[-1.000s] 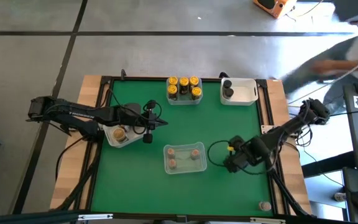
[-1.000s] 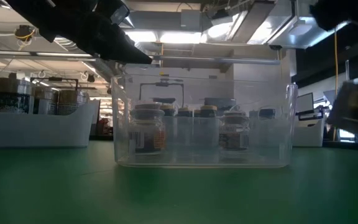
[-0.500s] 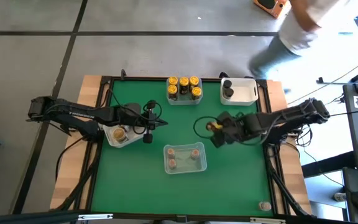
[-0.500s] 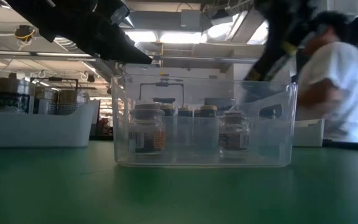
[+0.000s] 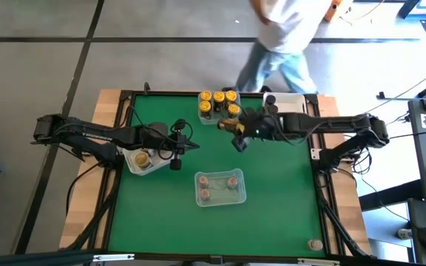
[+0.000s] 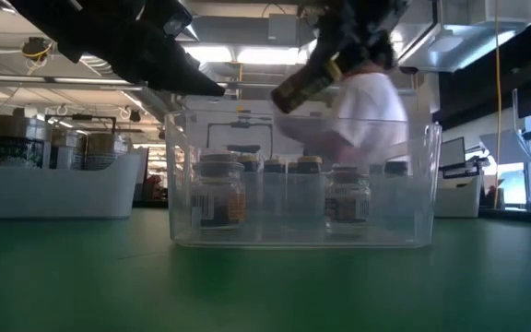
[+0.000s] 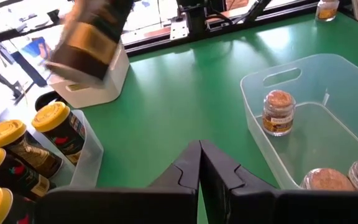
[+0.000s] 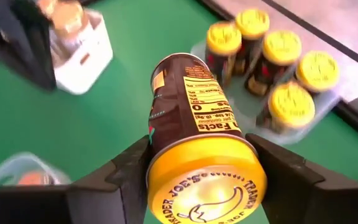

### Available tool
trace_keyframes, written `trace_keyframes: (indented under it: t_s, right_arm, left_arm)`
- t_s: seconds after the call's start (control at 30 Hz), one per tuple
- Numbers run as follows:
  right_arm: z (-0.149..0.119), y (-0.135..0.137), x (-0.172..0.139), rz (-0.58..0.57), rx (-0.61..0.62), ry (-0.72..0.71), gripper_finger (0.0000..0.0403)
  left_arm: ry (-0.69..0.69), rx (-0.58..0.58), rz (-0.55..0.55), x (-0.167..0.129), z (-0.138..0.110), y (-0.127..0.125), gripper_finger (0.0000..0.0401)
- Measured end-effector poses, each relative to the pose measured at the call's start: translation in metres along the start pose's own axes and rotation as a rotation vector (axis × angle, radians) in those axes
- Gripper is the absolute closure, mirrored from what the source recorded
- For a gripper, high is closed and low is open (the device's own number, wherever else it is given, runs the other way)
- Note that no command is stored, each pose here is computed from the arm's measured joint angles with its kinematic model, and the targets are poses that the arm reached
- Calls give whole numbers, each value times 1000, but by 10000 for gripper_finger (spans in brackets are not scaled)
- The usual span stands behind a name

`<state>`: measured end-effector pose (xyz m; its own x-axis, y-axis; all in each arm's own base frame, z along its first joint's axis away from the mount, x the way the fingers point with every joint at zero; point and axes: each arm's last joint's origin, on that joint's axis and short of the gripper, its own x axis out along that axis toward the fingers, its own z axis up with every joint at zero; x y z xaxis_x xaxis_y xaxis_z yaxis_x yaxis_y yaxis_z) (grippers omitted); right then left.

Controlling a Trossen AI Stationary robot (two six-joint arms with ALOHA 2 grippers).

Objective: Sort spices by type
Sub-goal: Put the yellow spice bottle into the top transparent bin

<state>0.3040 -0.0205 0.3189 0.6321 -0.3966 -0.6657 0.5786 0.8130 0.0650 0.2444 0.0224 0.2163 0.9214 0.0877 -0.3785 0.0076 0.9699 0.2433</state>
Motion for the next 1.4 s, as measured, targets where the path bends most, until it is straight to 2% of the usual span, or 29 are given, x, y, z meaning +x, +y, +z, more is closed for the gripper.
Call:
trace_keyframes:
  t_s: [0.1,0.33,0.63,0.97,1.13,1.4]
  right_arm:
    - [10,-8,9,10,-7,-17,170]
    - [47,-11,33,-48,-74,20,168]
    - [89,-26,74,-87,-42,131,167]
    - [77,-52,124,-156,-20,323,167]
    - [71,-61,144,-179,-10,362,167]
    - [60,-60,166,-193,-21,411,166]
  left_arm:
    - [4,1,-1,0,0,0,397]
    - [18,22,-2,0,-2,0,397]
    - [29,22,-5,0,-3,0,397]
    - [39,23,-8,0,-4,0,397]
    - [39,23,-8,0,-4,0,397]
    - [37,23,-7,0,-4,0,397]
